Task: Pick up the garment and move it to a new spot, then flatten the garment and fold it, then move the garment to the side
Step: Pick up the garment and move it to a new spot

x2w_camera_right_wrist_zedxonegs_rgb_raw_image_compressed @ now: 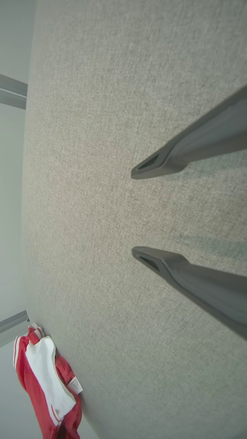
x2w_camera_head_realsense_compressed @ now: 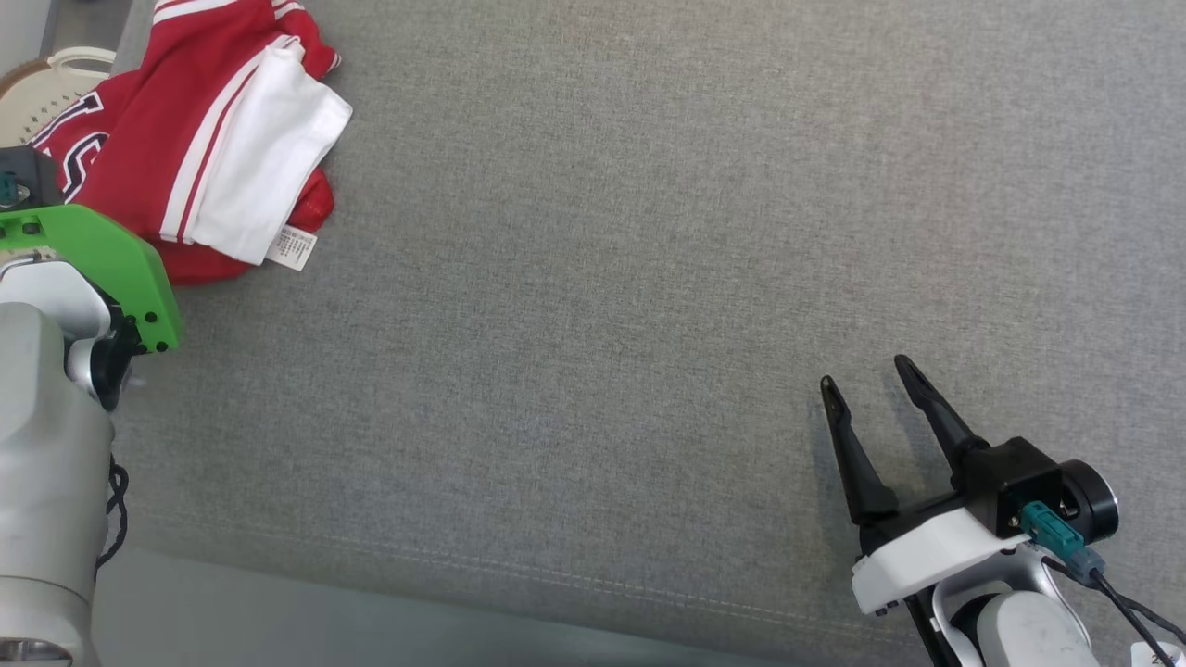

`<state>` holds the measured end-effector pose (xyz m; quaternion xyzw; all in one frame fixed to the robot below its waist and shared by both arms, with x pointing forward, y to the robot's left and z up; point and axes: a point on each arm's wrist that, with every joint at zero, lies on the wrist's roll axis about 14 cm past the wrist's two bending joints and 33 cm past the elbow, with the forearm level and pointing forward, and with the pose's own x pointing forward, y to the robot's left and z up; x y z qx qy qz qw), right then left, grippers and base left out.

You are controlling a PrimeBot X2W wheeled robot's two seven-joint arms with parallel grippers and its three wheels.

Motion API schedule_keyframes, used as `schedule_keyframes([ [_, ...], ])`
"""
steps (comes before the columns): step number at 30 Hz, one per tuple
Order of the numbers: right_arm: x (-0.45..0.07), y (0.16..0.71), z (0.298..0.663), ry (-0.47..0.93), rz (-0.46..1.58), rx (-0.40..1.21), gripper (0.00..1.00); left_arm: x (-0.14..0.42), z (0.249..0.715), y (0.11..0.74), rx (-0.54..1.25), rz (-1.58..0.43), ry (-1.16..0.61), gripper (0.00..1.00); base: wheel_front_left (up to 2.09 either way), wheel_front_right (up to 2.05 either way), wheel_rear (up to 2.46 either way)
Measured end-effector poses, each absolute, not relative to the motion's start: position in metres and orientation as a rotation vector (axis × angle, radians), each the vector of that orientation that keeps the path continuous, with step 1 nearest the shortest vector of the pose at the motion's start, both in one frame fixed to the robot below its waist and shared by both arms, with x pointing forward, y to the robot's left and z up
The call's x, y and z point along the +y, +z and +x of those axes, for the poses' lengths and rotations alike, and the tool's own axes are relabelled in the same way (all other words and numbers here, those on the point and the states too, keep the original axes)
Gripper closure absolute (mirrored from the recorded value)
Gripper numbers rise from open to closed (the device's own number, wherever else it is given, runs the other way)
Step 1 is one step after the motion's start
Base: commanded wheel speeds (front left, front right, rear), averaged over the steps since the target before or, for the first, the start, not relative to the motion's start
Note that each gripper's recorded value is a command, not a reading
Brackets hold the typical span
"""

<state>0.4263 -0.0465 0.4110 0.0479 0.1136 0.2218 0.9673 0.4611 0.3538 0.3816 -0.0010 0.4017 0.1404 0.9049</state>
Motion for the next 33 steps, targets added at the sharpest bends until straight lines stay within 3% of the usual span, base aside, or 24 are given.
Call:
schedule_keyframes([
  [8, -0.047, 0.430, 0.405, 0.445, 0.147, 0.189, 0.00, 0.335, 0.488, 0.453, 0.598, 0.055, 0.190, 1.00, 0.00, 0.00, 0.00],
  [19, -0.073, 0.456, 0.360, 0.381, 0.121, 0.137, 0.00, 0.244, 0.506, 0.563, 0.262, 0.051, -0.028, 1.00, 0.00, 0.00, 0.00],
  [28, -0.111, 0.481, 0.334, 0.261, 0.113, 0.053, 0.00, 0.117, 0.515, 0.664, -0.062, 0.017, -0.299, 1.00, 0.00, 0.00, 0.00],
  [33, -0.139, 0.491, 0.322, 0.168, 0.124, 0.010, 0.00, 0.019, 0.503, 0.714, -0.210, -0.055, -0.520, 1.00, 0.00, 0.00, 0.00],
])
